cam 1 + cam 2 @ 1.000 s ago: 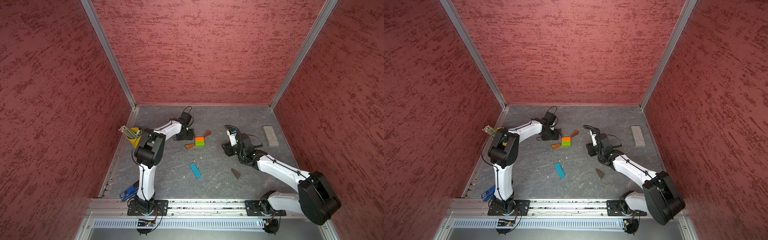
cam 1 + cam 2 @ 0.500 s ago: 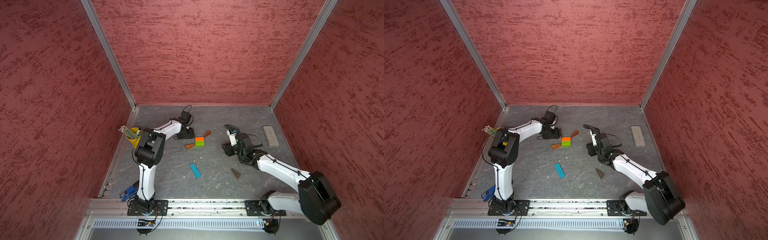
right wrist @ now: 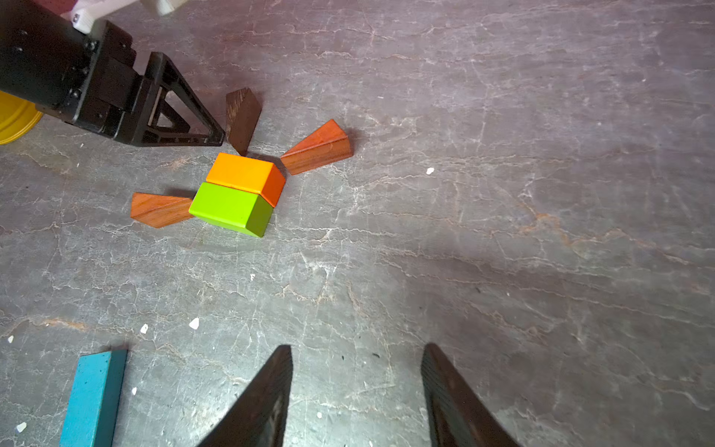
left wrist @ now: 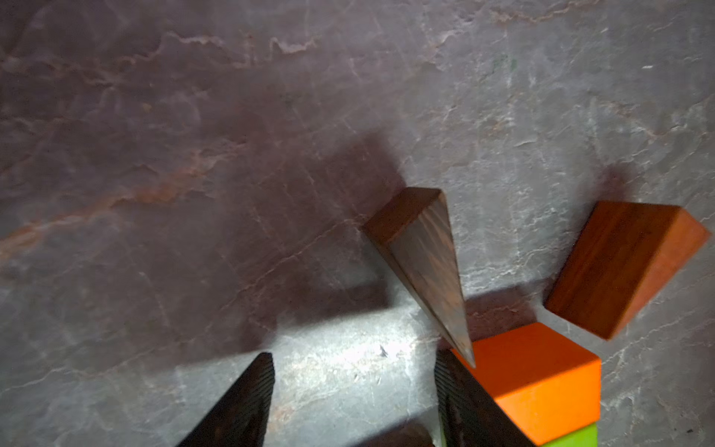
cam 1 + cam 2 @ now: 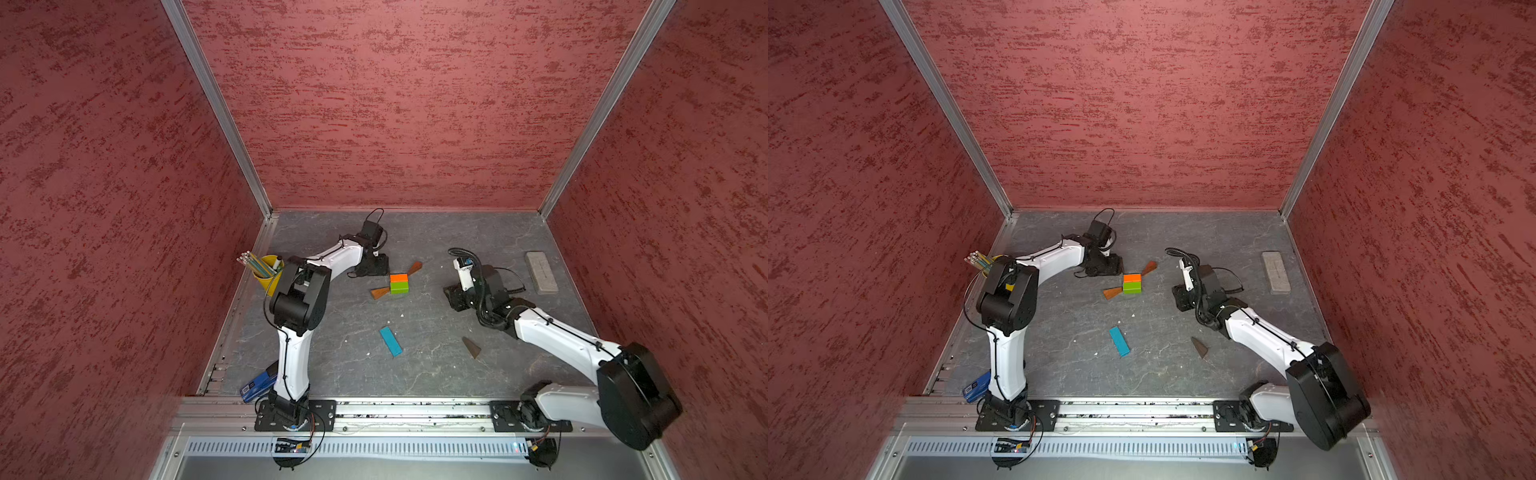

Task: Assemble a small pinwheel with building blocks
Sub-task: Adjust the building block at the center of the board.

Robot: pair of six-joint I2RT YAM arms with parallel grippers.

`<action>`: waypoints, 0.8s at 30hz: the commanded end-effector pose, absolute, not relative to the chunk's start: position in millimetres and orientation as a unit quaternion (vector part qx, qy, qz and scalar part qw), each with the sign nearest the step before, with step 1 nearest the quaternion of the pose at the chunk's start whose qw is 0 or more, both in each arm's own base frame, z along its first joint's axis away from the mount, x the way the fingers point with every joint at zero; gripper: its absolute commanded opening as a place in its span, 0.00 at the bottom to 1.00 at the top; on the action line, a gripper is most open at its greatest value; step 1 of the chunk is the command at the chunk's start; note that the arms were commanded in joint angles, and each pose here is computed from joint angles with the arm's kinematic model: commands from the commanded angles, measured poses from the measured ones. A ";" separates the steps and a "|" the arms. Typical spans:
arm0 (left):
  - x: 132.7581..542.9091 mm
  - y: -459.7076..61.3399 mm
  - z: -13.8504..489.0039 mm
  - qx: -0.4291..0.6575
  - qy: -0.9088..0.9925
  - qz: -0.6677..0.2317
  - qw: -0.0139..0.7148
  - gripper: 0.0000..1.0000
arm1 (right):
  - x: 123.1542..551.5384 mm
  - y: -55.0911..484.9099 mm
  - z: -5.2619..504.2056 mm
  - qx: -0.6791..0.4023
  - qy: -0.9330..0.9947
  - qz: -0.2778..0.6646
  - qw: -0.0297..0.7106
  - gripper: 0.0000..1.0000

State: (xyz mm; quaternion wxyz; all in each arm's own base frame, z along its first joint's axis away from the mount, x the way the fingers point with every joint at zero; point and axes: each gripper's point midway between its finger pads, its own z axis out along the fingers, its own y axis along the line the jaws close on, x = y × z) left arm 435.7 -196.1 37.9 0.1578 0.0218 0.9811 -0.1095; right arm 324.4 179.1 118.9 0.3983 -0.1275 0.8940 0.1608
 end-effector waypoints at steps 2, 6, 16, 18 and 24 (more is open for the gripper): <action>439.0 -196.6 31.9 0.027 0.981 -0.114 0.153 0.68 | 332.3 179.7 132.6 -0.120 0.889 0.162 0.410 0.57; 434.7 -194.2 40.5 0.033 0.981 -0.114 0.155 0.68 | 332.1 179.3 132.5 -0.120 0.889 0.161 0.410 0.57; 458.3 -157.9 96.8 0.041 0.963 -0.136 0.230 0.68 | 333.9 182.9 130.9 -0.121 0.890 0.167 0.406 0.56; 466.5 -150.0 101.5 0.037 0.963 -0.135 0.229 0.68 | 334.2 182.9 131.9 -0.119 0.890 0.168 0.407 0.57; 443.9 -170.2 110.1 0.071 0.959 -0.161 0.223 0.71 | 323.7 165.7 104.3 -0.079 0.919 0.136 0.361 0.57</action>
